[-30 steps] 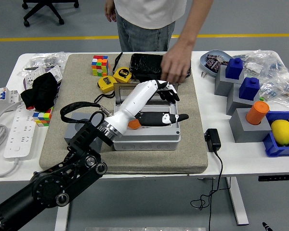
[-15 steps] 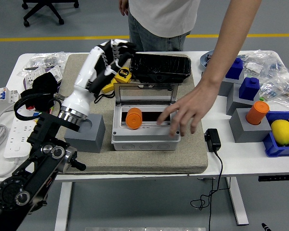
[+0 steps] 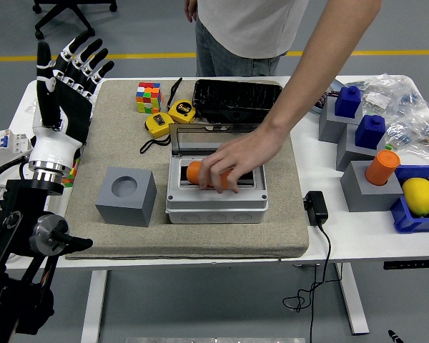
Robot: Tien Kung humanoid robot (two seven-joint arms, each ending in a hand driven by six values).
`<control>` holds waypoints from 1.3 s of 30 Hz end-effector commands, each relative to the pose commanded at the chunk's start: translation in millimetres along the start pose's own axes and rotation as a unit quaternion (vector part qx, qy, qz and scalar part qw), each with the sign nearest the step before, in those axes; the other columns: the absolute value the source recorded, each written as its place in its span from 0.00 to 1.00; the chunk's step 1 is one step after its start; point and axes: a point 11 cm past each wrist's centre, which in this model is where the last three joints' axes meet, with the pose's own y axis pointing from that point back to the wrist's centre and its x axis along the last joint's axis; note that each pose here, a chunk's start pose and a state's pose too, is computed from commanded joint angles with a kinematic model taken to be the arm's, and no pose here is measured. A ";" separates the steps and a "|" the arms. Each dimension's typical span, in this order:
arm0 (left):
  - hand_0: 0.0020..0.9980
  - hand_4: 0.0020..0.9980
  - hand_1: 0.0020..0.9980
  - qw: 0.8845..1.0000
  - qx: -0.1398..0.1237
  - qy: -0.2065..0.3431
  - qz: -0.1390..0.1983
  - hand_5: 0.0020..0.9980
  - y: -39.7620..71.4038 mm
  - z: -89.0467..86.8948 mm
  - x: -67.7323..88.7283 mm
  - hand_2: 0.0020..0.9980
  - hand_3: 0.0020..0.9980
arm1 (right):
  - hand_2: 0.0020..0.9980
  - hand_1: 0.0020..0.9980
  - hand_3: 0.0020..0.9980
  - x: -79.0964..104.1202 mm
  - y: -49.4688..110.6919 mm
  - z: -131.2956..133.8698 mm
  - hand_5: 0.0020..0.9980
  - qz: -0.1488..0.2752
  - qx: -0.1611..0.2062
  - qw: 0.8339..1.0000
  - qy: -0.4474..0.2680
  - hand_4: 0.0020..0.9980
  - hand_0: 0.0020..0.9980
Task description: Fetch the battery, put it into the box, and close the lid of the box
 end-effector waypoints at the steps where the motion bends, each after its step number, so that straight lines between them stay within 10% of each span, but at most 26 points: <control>1: 0.82 1.00 0.89 1.000 0.001 0.009 0.001 0.96 0.5 -0.5 1.6 0.86 0.84 | 0.71 0.69 0.77 -0.1 0.0 0.1 1.00 0.000 0.000 1.000 0.000 1.00 0.77; 39: 0.85 1.00 0.90 0.997 0.031 0.071 0.009 1.00 12.1 -11.5 19.6 0.86 0.82 | 0.71 0.69 0.77 2.0 -0.4 5.6 1.00 0.003 -0.006 1.000 -0.009 1.00 0.77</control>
